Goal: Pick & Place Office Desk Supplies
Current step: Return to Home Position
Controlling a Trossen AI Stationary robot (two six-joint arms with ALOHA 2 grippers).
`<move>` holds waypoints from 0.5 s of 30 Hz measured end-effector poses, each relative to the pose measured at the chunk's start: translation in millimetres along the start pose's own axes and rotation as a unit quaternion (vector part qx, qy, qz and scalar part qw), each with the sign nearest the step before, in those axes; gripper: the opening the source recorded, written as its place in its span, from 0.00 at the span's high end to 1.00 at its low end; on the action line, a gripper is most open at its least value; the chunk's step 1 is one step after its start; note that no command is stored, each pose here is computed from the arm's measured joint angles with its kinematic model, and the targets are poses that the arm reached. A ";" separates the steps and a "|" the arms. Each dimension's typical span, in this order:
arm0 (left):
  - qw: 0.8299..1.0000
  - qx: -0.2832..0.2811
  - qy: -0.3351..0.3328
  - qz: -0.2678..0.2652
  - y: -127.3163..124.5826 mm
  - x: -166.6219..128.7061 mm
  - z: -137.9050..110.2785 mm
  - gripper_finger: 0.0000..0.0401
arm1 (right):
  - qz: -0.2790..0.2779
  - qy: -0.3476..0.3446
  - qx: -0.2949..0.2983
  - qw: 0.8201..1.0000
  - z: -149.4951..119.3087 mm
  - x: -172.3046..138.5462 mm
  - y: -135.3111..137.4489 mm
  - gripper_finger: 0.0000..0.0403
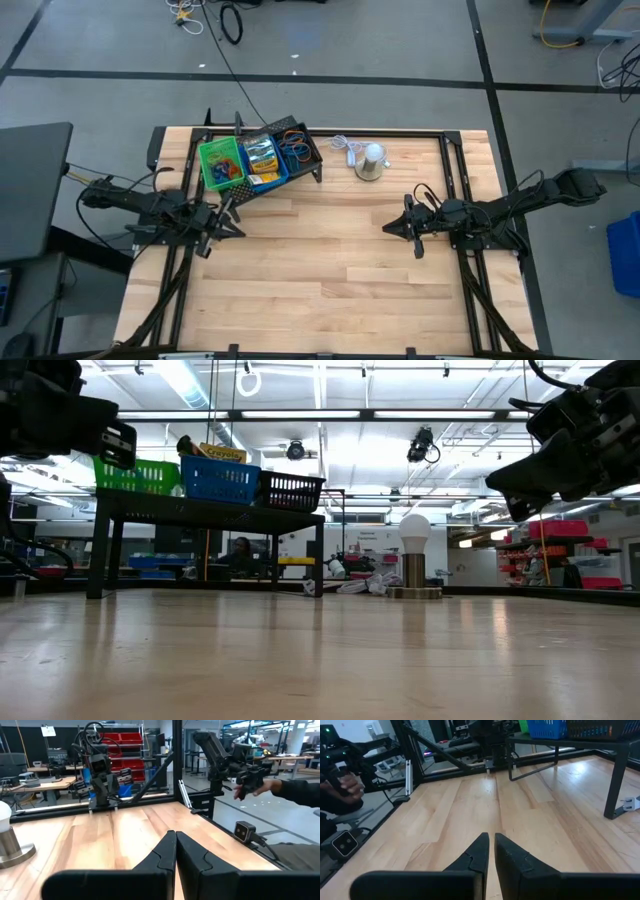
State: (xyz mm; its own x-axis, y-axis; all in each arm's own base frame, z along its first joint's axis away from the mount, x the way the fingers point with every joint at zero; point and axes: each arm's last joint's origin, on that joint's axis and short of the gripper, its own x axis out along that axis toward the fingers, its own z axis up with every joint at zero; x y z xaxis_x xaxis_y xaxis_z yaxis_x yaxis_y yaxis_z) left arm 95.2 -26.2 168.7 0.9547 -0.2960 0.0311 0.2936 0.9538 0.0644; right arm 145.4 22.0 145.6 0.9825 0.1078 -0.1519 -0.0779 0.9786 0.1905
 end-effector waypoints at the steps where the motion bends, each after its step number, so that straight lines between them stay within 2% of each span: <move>1: 1.000 0.000 0.000 0.000 0.0 0.0 0.0 0.97 | 0.000 0.000 -0.002 1.000 0.0 0.0 0.0 0.91; 15: 1.000 0.000 0.000 0.000 0.0 0.0 -0.1 0.97 | 0.000 0.000 -0.008 1.000 -0.1 0.0 0.0 0.91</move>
State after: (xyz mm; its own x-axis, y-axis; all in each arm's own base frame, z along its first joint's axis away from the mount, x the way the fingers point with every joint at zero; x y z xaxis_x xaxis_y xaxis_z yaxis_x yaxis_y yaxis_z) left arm 95.3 -26.3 168.6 0.9547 -0.2960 0.0307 0.2936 0.9538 0.0641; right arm 145.4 22.0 145.5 0.9824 0.1077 -0.1527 -0.0804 0.9813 0.1751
